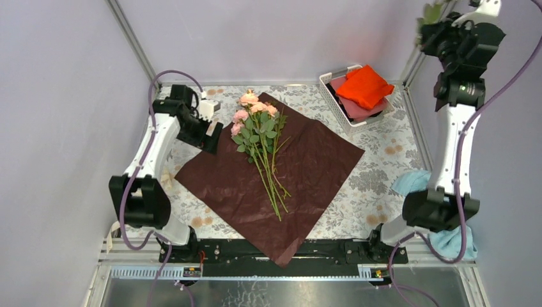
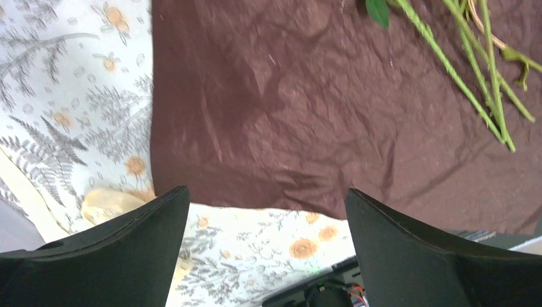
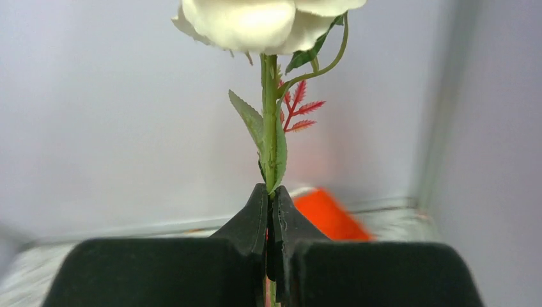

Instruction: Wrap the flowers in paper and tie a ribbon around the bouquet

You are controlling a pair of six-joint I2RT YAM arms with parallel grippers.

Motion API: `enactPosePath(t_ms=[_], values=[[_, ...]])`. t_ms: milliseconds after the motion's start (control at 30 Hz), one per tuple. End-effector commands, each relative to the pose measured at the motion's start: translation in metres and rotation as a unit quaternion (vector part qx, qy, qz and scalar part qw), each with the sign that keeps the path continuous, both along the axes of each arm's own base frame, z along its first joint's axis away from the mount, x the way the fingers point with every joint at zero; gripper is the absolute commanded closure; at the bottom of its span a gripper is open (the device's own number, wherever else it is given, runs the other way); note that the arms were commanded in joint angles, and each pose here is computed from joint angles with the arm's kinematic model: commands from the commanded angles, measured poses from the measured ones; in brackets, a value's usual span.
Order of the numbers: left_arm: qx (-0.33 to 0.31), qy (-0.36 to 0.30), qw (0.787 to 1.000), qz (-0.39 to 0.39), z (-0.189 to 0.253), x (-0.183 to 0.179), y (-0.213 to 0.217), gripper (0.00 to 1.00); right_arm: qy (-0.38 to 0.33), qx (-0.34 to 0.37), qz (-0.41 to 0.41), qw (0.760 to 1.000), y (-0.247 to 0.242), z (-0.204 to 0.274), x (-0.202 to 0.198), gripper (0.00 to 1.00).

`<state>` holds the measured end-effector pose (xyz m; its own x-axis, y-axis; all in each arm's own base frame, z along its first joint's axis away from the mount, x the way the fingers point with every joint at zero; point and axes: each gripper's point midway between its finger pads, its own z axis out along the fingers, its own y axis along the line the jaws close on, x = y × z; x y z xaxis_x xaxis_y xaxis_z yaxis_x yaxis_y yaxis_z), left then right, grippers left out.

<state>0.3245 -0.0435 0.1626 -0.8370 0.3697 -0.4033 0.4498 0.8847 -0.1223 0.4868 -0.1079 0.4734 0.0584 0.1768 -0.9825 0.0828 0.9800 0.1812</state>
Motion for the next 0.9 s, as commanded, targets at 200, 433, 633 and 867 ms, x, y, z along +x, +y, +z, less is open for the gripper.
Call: enactPosePath(t_ms=[200,433,633,867], values=[[-0.036,-0.082,0.995,-0.043,0.020,-0.060,-0.009,0.01,0.104,0.252,0.398,0.876,0.311,-0.031,-0.126,1.00],[-0.035,-0.099,0.993,-0.050,0.011,-0.095,-0.008,0.01,0.271,0.228,0.422,0.834,0.440,-0.166,-0.127,1.00],[0.059,-0.092,0.993,-0.031,-0.044,-0.087,0.025,0.01,0.352,0.176,0.362,0.845,0.476,-0.272,-0.078,1.00],[0.098,-0.053,0.993,-0.035,-0.090,-0.069,0.038,0.02,0.422,0.069,0.312,0.848,0.457,-0.323,-0.050,0.41]])
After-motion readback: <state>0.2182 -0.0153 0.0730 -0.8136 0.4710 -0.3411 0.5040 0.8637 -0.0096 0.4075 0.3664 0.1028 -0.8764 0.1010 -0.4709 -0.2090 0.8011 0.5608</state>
